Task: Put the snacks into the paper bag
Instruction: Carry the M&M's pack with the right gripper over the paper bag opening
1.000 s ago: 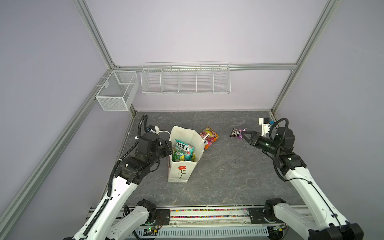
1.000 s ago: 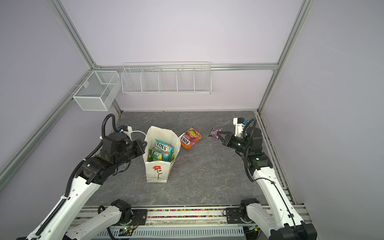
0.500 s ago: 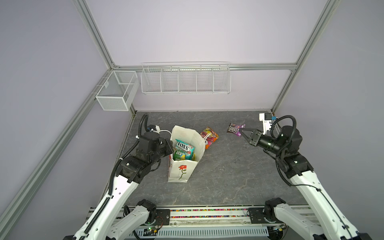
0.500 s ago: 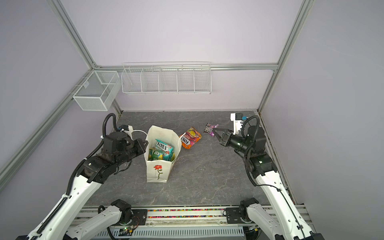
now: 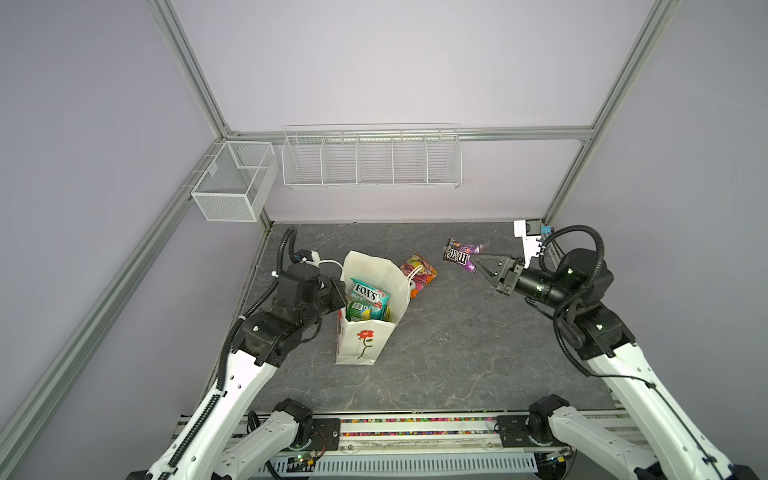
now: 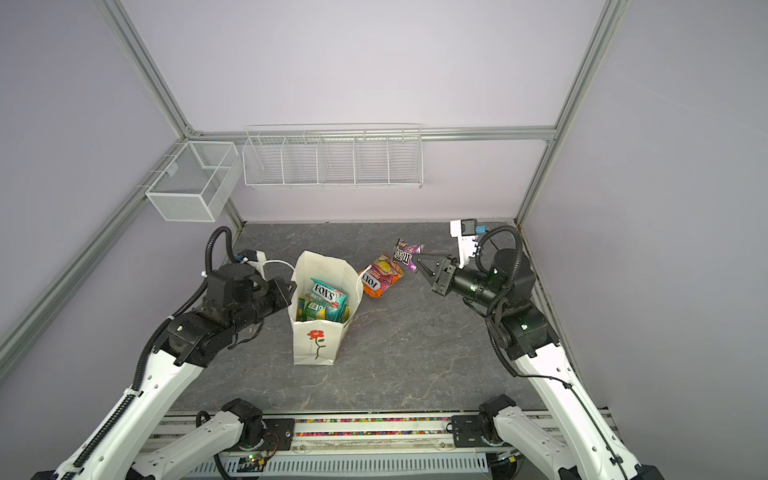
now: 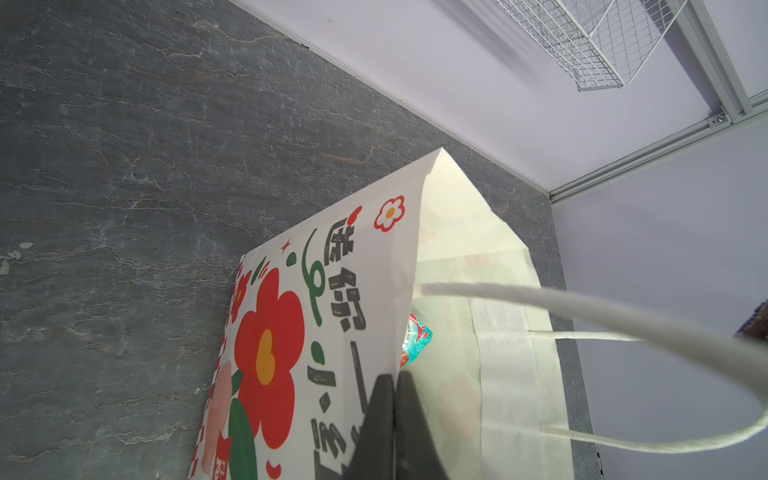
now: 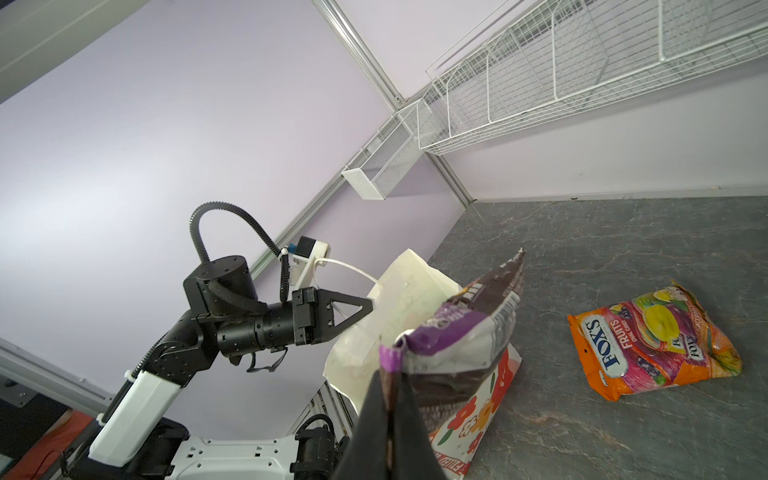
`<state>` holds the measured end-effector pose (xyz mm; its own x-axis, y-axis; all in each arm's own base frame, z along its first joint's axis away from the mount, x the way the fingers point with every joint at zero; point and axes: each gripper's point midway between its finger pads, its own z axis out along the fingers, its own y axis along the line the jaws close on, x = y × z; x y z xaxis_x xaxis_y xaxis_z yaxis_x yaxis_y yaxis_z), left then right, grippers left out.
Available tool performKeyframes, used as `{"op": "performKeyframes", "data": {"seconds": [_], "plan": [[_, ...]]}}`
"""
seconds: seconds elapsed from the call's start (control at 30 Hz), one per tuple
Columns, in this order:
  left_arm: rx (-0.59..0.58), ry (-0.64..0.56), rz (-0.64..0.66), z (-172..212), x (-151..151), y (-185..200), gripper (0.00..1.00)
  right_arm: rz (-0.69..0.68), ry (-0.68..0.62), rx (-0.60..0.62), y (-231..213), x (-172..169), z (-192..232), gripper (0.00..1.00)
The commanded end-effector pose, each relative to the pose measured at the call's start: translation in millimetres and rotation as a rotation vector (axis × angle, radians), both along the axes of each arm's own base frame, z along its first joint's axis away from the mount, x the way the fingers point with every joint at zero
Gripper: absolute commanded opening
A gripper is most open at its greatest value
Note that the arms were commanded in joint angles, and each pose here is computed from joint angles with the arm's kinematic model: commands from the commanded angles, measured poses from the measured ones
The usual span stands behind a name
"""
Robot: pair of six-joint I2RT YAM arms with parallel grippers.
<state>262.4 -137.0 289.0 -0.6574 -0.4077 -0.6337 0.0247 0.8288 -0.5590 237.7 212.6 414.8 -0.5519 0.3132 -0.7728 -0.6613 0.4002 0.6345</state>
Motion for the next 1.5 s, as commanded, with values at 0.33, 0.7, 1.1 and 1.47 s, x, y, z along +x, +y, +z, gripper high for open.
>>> {"op": "performKeyframes", "data": {"seconds": [0.33, 0.7, 1.1, 1.47], "plan": [[-0.044, -0.051, -0.009, 12.7, 3.7, -6.4, 0.00, 0.104, -0.146, 0.020, 29.8, -25.2, 38.6, 0.07], [-0.045, -0.050, -0.013, 11.0, 3.0, -7.6, 0.00, 0.177, -0.154, 0.010, 63.6, -30.6, 38.3, 0.07], [-0.047, -0.050, -0.012, 9.2, 1.4, -7.1, 0.00, 0.248, -0.135, -0.012, 104.3, -31.7, 26.7, 0.07], [-0.044, -0.051, -0.011, 7.1, 0.7, -6.2, 0.00, 0.301, -0.108, -0.044, 141.2, -31.9, 12.0, 0.07]]}}
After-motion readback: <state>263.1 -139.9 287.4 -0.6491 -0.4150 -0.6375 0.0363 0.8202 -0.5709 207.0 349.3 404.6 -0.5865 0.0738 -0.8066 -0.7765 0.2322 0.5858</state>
